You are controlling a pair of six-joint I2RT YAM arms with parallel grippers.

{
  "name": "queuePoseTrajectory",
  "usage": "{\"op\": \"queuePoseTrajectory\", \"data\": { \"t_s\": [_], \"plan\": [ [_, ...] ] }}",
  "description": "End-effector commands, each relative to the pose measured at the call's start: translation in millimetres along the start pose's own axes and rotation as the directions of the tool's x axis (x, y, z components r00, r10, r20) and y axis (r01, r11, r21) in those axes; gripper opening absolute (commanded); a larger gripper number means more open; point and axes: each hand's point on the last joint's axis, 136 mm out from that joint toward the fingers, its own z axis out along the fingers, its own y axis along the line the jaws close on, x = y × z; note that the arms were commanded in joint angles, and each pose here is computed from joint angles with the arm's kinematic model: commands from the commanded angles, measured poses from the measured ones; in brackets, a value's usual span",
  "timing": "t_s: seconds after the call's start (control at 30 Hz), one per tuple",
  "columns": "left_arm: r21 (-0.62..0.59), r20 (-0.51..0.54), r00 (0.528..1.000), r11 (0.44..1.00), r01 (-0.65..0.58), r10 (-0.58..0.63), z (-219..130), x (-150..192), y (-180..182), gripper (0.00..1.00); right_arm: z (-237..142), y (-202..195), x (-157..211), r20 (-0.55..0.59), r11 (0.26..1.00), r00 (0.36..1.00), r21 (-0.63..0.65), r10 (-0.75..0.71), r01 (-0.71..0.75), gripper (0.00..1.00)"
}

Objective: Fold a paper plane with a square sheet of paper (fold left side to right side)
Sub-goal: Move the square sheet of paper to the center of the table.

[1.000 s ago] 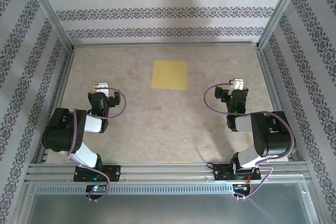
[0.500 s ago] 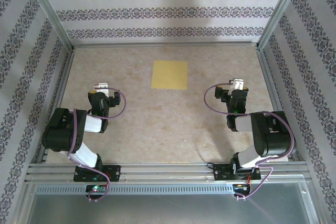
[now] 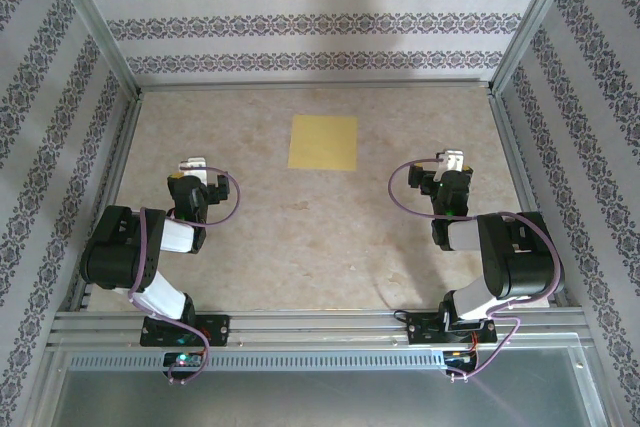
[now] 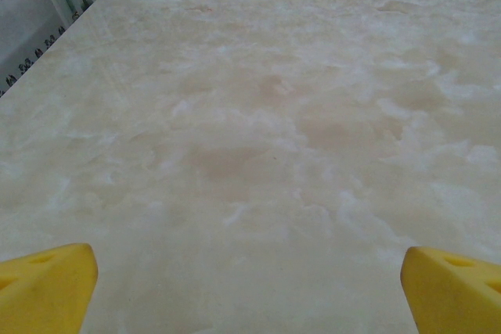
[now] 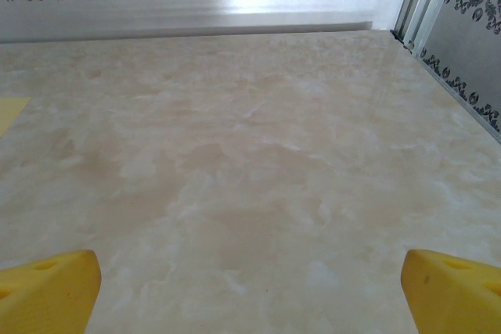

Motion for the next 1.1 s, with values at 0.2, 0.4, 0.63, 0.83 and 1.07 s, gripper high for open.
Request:
{"op": "queuePoseTrajectory", "data": {
  "t_s": [0.2, 0.4, 0.63, 0.83, 1.07],
  "plan": [
    [0.001, 0.057, 0.998, 0.999, 0.038, -0.038, 1.8, -16.9, 2.7, 1.00, -1.3, 1.1, -0.5, 0.011, 1.000, 1.000, -0.011, 0.004, -0.004, 0.98],
    [0.030, 0.110, 0.993, 0.999, 0.031, -0.034, -28.9, -54.2, 3.9, 1.00, -13.3, 1.1, -33.9, 0.050, 1.000, 0.999, 0.002, -0.005, 0.005, 0.98],
    [0.089, 0.062, 0.970, 0.969, 0.231, -0.237, -67.1, -108.1, 4.3, 1.00, -43.7, 26.3, -87.6, 0.045, 0.987, 0.991, -0.102, 0.129, -0.124, 0.98],
    [0.221, -0.144, 0.884, 0.856, 0.468, -0.446, -100.0, -102.4, -22.3, 1.00, -44.3, 112.9, -96.1, -0.200, 0.860, 0.922, -0.339, 0.330, -0.381, 0.98],
    [0.238, -0.382, 0.771, 0.752, 0.615, -0.509, -130.2, -64.2, -45.0, 1.00, -13.5, 241.5, -59.0, -0.554, 0.767, 0.799, -0.402, 0.232, -0.501, 0.98]
  ]
}}
